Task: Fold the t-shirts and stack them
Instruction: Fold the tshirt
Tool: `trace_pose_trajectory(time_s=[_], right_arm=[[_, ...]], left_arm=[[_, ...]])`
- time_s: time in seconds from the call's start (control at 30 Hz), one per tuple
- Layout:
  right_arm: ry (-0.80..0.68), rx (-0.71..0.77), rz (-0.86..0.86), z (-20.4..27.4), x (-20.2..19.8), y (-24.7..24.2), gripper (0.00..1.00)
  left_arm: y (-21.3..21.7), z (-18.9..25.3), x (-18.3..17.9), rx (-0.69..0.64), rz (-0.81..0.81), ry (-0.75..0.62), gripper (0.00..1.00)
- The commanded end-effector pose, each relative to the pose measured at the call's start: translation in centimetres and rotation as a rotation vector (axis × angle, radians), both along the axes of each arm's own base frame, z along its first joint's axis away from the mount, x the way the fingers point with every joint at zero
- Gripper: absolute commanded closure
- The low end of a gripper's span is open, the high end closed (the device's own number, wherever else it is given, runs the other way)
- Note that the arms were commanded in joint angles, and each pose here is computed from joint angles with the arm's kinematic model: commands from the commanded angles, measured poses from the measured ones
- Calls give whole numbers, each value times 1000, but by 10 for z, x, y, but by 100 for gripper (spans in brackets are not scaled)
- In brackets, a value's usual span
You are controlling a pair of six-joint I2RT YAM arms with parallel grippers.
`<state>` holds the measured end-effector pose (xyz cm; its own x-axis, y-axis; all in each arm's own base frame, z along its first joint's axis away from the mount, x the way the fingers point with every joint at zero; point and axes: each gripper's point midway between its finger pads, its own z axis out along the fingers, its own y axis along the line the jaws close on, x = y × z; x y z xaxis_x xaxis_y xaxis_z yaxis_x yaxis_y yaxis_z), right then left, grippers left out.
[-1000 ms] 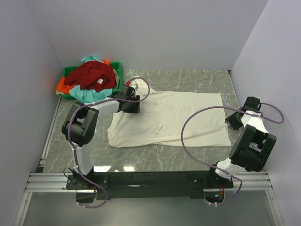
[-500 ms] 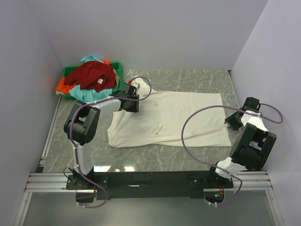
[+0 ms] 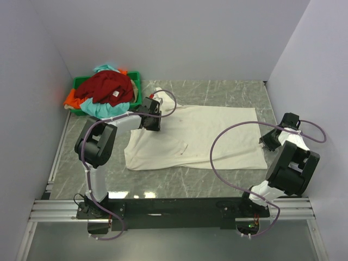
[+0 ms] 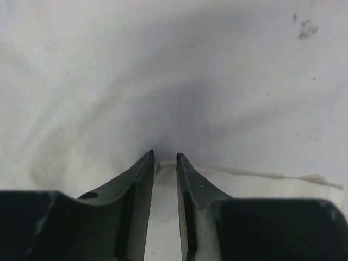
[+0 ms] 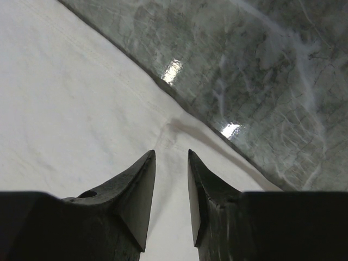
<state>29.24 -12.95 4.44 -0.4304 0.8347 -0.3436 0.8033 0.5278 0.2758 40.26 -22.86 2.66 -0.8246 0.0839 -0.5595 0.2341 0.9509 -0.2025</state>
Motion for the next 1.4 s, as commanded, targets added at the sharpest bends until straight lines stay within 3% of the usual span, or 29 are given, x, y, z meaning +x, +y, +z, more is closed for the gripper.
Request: trace_pose_trajectory(time_s=[0.0,0.17,0.3,0.83,1.37], right_arm=[[-3,-15,-4,-3,1,-3,63],[4,-15,-4,-5,0,-3,62],[1,-12,-4,-6,1,-3,63],[2,-20,-14,-9,10,-11,64],[11,-20,-15,-15,10,-11,64]], left_arm=[[-4,8,8,5,1,-34,71],[-6,9,7,6,-4,-38,91],[-6,7,6,10,-6,-31,100],[-20,74,52,-33,23,-218,100],[-27,64,75,26,-47,-254,100]])
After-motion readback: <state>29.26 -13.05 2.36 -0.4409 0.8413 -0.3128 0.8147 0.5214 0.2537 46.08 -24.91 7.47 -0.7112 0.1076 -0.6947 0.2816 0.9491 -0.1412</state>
